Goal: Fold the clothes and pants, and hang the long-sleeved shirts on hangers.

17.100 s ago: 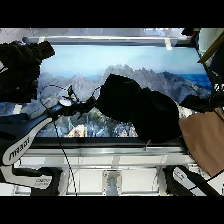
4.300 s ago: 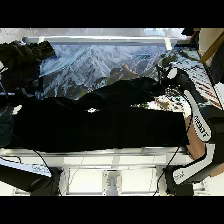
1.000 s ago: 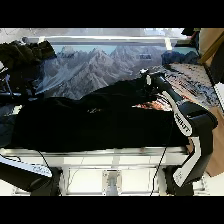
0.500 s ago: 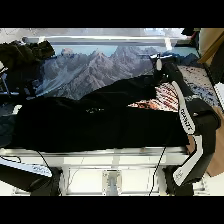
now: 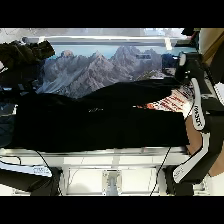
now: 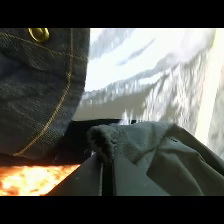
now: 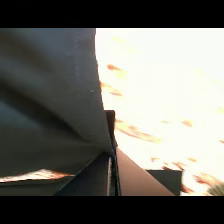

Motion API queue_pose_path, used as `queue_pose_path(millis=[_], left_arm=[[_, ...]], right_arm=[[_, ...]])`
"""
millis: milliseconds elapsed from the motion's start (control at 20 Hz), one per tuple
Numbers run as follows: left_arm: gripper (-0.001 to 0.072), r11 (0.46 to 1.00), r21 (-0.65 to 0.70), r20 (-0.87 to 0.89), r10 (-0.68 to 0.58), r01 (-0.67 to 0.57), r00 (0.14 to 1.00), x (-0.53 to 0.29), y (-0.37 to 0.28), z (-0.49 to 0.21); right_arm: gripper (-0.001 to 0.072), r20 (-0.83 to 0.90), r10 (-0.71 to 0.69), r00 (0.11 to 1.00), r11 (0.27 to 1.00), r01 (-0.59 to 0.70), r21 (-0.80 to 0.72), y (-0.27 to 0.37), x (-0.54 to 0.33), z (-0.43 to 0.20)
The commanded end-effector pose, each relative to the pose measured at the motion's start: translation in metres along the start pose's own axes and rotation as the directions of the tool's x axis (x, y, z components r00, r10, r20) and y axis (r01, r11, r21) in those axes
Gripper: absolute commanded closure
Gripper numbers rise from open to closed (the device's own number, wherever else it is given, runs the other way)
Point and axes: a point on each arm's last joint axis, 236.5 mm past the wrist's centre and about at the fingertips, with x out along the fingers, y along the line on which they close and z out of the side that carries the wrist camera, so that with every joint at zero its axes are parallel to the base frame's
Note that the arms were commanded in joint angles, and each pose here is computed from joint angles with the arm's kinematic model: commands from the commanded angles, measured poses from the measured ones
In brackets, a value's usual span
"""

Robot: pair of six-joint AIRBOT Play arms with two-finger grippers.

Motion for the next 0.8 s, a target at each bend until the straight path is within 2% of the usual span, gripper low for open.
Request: queue_pose_path(millis=[0, 250, 300, 350, 400, 450, 600, 650, 750], left_arm=[[0.0688, 1.000, -0.013, 0.058, 0.022, -0.021, 0.998, -0.002, 0.000, 0.015], [0.0688, 1.000, 0.002, 0.085, 0.015, -0.015, 0.996, 0.010, -0.022, 0.024], [0.0688, 1.000, 0.011, 0.084, 0.010, -0.011, 0.996, 0.012, -0.027, 0.024], [0.0688, 1.000, 0.017, 0.081, 0.006, -0.007, 0.997, 0.014, -0.031, 0.024], [0.0688, 1.000, 0.022, 0.079, 0.002, -0.004, 0.997, 0.015, -0.034, 0.023], [0.0688, 1.000, 0.015, 0.077, 0.000, -0.001, 0.997, 0.016, -0.036, 0.023], [0.0688, 1.000, -0.017, 0.076, -0.001, 0.002, 0.997, 0.016, -0.036, 0.023], [0.0687, 0.999, -0.032, 0.077, -0.001, 0.003, 0.997, 0.016, -0.036, 0.023], [0.0688, 0.999, -0.033, 0.076, -0.001, 0.004, 0.997, 0.016, -0.037, 0.023]], right_arm=[[0.0703, -0.069, -0.001, 0.998, 0.996, 0.007, 0.087, -0.046, 0.011, -0.017], [0.0702, -0.234, 0.012, 0.972, 0.995, 0.012, 0.100, -0.057, 0.054, -0.065], [0.0660, -0.284, 0.018, 0.959, 0.996, 0.009, 0.094, -0.054, 0.065, -0.081], [0.0461, -0.316, 0.028, 0.948, 0.996, 0.001, 0.093, -0.050, 0.073, -0.092], [0.0333, -0.332, 0.036, 0.943, 0.996, -0.005, 0.092, -0.047, 0.076, -0.098], [0.0331, -0.320, 0.037, 0.947, 0.996, -0.007, 0.094, -0.047, 0.074, -0.095], [0.0323, -0.108, 0.053, 0.993, 0.994, -0.042, 0.105, -0.049, 0.039, -0.047], [0.0323, 0.006, 0.108, 0.994, 0.989, -0.108, 0.100, -0.039, 0.024, -0.020], [0.0323, 0.257, 0.252, 0.933, 0.958, -0.278, 0.071, -0.008, -0.010, 0.043]])
